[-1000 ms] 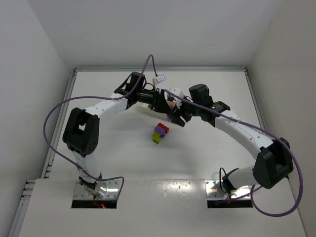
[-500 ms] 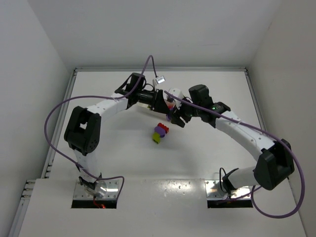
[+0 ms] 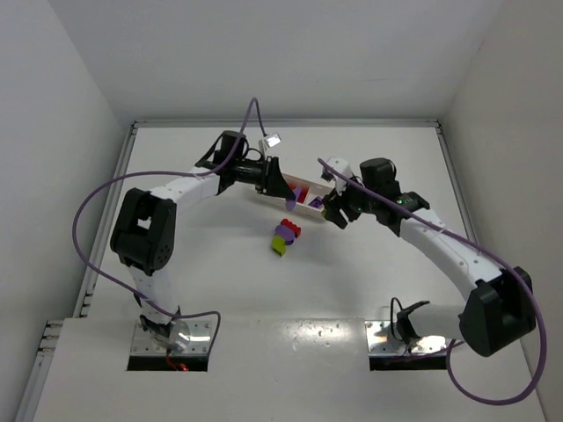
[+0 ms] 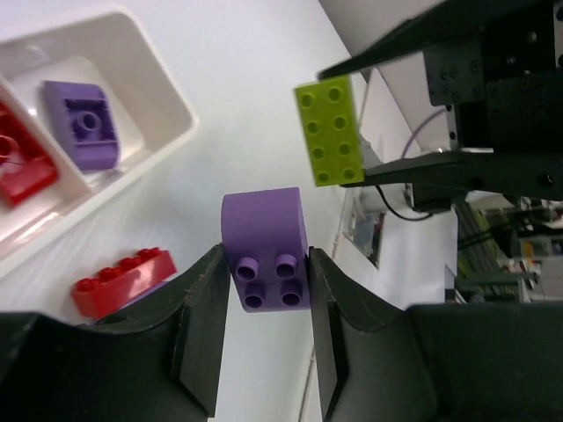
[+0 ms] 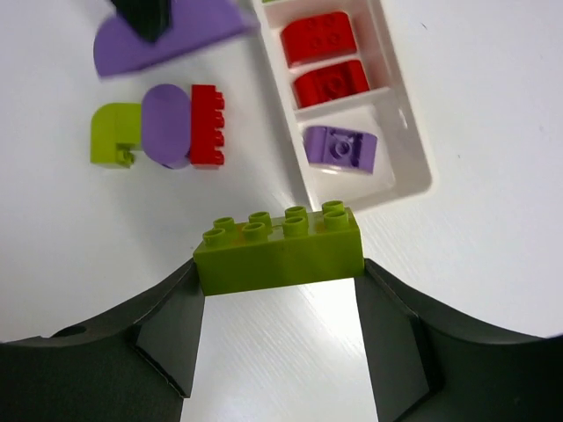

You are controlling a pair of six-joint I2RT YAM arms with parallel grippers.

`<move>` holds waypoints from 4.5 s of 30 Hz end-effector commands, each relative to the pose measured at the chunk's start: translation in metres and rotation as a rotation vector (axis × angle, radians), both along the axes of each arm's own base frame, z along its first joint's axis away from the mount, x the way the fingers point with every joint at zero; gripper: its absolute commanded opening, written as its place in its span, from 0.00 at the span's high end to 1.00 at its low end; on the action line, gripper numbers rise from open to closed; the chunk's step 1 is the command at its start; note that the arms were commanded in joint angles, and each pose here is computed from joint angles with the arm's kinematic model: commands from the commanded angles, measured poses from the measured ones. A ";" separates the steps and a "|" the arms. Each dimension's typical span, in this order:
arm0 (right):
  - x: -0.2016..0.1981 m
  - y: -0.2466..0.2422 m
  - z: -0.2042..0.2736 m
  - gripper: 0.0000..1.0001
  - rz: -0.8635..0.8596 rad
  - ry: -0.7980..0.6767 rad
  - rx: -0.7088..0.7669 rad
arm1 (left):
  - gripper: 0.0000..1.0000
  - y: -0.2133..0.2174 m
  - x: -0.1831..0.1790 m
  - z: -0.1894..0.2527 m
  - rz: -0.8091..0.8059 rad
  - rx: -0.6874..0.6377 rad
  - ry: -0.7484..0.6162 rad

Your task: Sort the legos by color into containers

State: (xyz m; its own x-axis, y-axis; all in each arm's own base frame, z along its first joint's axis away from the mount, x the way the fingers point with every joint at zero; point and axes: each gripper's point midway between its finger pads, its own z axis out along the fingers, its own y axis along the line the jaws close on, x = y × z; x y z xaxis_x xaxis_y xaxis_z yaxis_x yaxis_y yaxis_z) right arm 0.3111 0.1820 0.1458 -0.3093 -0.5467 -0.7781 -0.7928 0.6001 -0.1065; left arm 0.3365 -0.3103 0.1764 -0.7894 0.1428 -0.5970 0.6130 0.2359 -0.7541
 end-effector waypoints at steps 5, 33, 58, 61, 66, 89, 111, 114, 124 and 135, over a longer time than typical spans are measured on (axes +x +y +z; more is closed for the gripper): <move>0.001 -0.031 0.017 1.00 -0.222 -0.024 0.042 | 0.93 -0.020 0.032 0.008 0.104 0.040 -0.136; 0.017 -0.042 0.050 1.00 -0.368 -0.044 0.137 | 0.50 -0.095 0.090 -0.071 0.193 0.276 -0.295; 0.109 0.058 0.042 1.00 -0.117 -0.077 0.167 | 0.27 0.181 0.150 0.098 0.914 0.280 -0.395; 0.129 0.085 0.029 1.00 -0.077 -0.052 0.170 | 0.27 0.212 0.140 0.085 0.958 0.302 -0.359; 0.152 0.114 0.016 1.00 -0.047 -0.018 0.188 | 0.27 0.240 0.128 0.074 1.004 0.311 -0.320; 0.152 0.160 -0.046 0.71 0.025 0.053 0.112 | 0.27 0.257 0.131 0.048 0.992 0.303 -0.221; 0.160 0.176 0.004 0.17 0.010 -0.081 0.149 | 0.26 0.226 0.108 0.032 0.885 0.314 -0.223; 0.156 0.167 0.023 0.17 -0.019 -0.108 0.157 | 0.26 0.212 0.097 0.038 0.801 0.289 -0.253; 0.124 0.025 0.040 0.17 -0.274 -0.161 0.032 | 0.26 0.126 -0.007 0.001 0.439 0.376 -0.358; 0.063 -0.078 0.023 0.17 -0.445 -0.104 -0.014 | 0.26 0.051 -0.074 -0.048 0.344 0.534 -0.327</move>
State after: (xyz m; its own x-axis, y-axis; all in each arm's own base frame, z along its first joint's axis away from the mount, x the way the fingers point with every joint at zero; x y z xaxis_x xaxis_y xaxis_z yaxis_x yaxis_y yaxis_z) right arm 0.3779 0.1119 0.1474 -0.4829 -0.4031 -0.7774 -0.4633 0.8709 -0.1638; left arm 0.2621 -0.2552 0.1356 -0.6334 0.2569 -0.7299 0.6473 0.6927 -0.3179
